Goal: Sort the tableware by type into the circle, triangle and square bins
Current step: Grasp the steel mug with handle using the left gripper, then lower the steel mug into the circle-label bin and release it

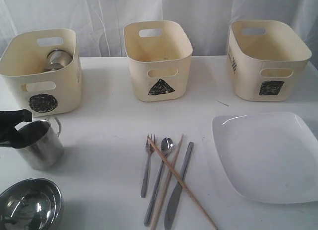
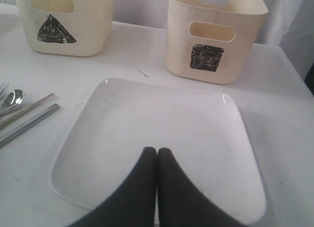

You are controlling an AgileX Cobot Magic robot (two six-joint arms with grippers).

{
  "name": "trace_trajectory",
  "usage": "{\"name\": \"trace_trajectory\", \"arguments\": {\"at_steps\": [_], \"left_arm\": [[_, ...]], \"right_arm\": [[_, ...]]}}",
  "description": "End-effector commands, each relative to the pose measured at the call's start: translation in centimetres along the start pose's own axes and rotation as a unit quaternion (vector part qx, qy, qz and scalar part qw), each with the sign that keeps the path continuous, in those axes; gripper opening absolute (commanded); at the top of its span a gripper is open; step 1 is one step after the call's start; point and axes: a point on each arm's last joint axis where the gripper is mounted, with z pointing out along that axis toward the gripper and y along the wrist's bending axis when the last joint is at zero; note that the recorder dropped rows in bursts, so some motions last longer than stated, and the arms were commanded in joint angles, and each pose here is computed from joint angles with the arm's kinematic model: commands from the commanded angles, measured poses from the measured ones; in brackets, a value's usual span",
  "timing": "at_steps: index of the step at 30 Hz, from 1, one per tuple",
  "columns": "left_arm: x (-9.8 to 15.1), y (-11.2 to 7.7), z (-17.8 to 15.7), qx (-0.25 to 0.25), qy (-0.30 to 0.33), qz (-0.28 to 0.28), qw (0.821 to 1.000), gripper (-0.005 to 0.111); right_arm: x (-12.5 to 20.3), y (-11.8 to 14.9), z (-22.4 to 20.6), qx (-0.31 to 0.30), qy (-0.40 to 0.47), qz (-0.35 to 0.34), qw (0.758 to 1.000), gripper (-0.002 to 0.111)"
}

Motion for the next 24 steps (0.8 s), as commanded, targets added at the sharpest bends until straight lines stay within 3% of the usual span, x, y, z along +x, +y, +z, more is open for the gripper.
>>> {"name": "trace_trajectory", "arguments": {"at_steps": [1,5,8,10,13,15,18,20,22,24], "left_arm": [[-1.8,-0.7,-1.7,0.012,-0.037,0.002,0.999,0.000],[-4.6,-2.9,-7.0,0.040,-0.091,0.056,0.993,0.000],[-6.6,-4.6,-12.7,0.021,-0.197,0.133,0.971,0.000],[-8.1,-5.5,-16.3,0.002,-0.297,0.161,0.941,0.000],[-9.9,-6.0,-20.7,-0.030,-0.452,0.143,0.880,0.000],[-10.8,-5.6,-22.2,-0.060,-0.532,0.123,0.835,0.000],[-12.2,-4.7,-22.0,-0.083,-0.588,0.087,0.800,0.000],[-13.2,-4.1,-20.4,-0.076,-0.595,0.050,0.799,0.000],[-14.1,-3.6,-17.7,-0.072,-0.571,0.041,0.817,0.000],[-15.1,-2.7,-13.6,-0.097,-0.521,0.082,0.844,0.000]], "right_arm": [[0.0,0.0,0.0,0.001,-0.005,-0.002,1.000,0.000],[0.0,0.0,0.0,0.001,-0.005,-0.002,1.000,0.000],[0.0,0.0,0.0,0.001,-0.005,-0.002,1.000,0.000],[0.0,0.0,0.0,0.001,-0.005,-0.002,1.000,0.000],[0.0,0.0,0.0,0.001,-0.005,-0.002,1.000,0.000],[0.0,0.0,0.0,0.001,-0.005,-0.002,1.000,0.000],[0.0,0.0,0.0,0.001,-0.005,-0.002,1.000,0.000],[0.0,0.0,0.0,0.001,-0.005,-0.002,1.000,0.000],[0.0,0.0,0.0,0.001,-0.005,-0.002,1.000,0.000],[0.0,0.0,0.0,0.001,-0.005,-0.002,1.000,0.000]]}}
